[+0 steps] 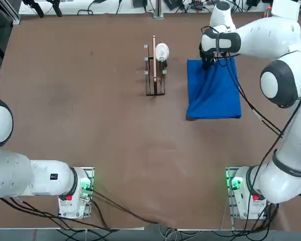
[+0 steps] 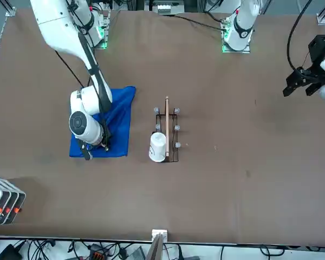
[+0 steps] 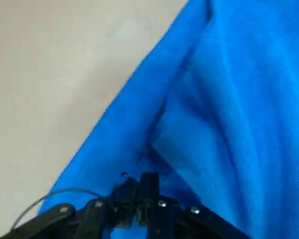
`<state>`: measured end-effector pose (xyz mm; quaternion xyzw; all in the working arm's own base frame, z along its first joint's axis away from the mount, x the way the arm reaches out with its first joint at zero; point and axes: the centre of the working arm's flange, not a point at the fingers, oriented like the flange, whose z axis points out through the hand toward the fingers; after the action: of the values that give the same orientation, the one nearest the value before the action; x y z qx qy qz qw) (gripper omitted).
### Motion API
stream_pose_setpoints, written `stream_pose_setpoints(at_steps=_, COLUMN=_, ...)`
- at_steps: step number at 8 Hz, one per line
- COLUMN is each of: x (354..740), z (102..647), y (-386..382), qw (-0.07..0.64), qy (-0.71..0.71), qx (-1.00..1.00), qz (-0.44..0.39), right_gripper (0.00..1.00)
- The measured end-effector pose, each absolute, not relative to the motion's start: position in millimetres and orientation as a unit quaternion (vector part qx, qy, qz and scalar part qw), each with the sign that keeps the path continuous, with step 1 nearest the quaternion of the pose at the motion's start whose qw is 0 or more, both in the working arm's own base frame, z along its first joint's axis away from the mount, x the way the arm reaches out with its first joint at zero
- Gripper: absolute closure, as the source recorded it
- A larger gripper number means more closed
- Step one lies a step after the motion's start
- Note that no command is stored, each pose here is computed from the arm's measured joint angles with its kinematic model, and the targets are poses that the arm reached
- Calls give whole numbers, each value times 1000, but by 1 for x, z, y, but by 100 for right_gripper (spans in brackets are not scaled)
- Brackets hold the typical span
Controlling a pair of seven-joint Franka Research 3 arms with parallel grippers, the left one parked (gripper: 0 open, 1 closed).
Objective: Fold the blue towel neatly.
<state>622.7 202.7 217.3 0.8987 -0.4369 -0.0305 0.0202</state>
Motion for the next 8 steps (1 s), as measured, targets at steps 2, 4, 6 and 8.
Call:
stream_pose_setpoints(at_steps=2, x=629, z=235, y=230, qw=3, qy=-419, qx=908, qz=-15, right_gripper=96)
stream_pose_setpoints(at_steps=4, x=630, z=246, y=265, qw=-9, qy=-396, qx=918, qz=-3, right_gripper=96)
stream_pose_setpoints(at_steps=6, x=629, z=248, y=288, qw=-15, qy=-376, qx=927, qz=3, right_gripper=96)
stream_pose_setpoints(at_steps=8, x=641, z=249, y=297, qw=-24, qy=-364, qx=931, qz=12, right_gripper=96)
